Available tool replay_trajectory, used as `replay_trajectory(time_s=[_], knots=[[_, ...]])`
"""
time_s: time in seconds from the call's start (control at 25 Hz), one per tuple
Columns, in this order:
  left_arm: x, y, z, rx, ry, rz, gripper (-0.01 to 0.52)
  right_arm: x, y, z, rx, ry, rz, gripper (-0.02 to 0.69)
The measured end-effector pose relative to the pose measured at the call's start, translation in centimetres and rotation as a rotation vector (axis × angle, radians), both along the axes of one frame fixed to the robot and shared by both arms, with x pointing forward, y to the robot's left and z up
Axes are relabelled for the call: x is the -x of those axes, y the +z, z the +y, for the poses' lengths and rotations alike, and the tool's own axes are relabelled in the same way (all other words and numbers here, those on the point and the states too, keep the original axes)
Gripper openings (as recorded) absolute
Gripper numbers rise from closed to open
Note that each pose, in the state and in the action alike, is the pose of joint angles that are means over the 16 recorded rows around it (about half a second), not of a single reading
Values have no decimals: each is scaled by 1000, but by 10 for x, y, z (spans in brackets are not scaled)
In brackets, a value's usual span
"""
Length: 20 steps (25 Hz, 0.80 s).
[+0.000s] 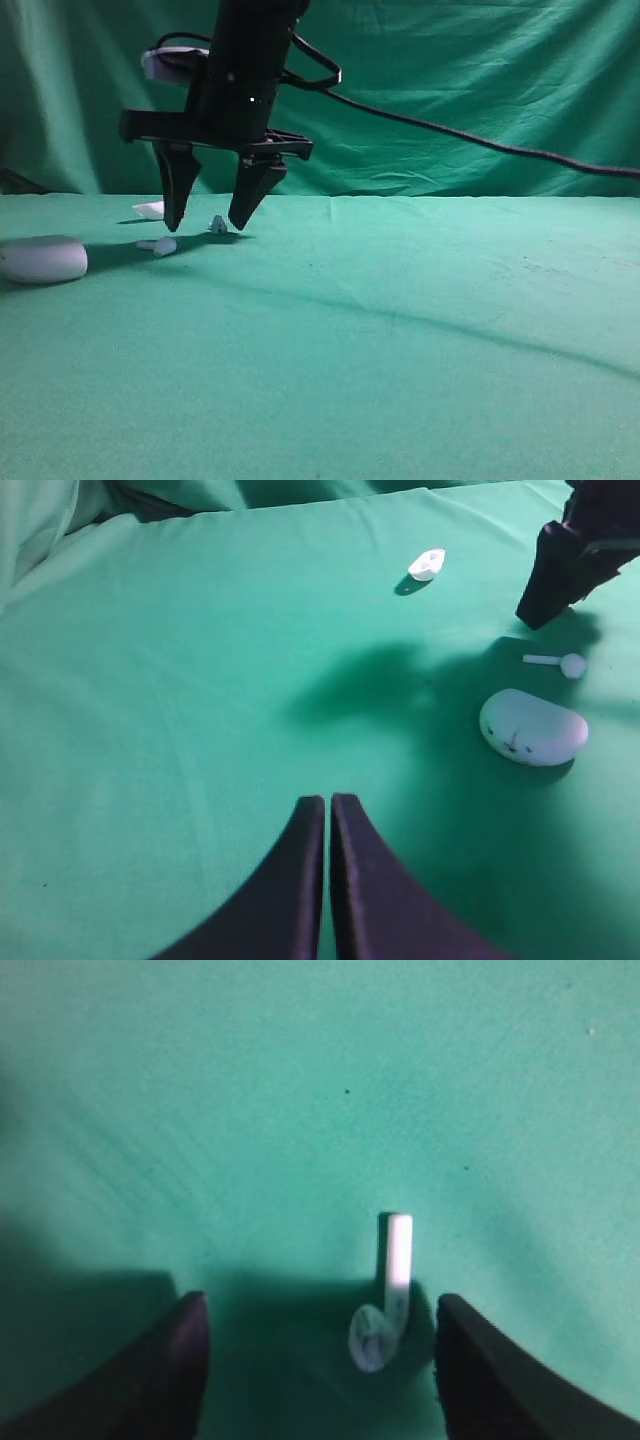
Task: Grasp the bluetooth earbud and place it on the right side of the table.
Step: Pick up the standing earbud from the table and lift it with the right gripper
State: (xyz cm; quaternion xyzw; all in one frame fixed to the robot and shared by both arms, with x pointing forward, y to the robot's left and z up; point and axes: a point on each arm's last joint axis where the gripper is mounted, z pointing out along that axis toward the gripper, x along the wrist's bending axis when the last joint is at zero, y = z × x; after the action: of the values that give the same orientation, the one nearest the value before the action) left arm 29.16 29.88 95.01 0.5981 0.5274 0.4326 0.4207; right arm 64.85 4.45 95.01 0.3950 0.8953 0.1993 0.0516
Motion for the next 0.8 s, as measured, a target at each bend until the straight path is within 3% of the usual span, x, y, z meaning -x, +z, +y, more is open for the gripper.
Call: replay_trajectory(time_s=[0.12, 0.52, 0.8], knots=[[0, 0, 0, 0, 0, 0, 0, -2, -5, 0, 3, -10, -3, 385], [0, 0, 0, 0, 0, 0, 0, -8, -9, -4, 14, -33, -15, 167], [0, 0, 0, 0, 0, 0, 0, -9, 24, -17, 13, -50, -34, 80]])
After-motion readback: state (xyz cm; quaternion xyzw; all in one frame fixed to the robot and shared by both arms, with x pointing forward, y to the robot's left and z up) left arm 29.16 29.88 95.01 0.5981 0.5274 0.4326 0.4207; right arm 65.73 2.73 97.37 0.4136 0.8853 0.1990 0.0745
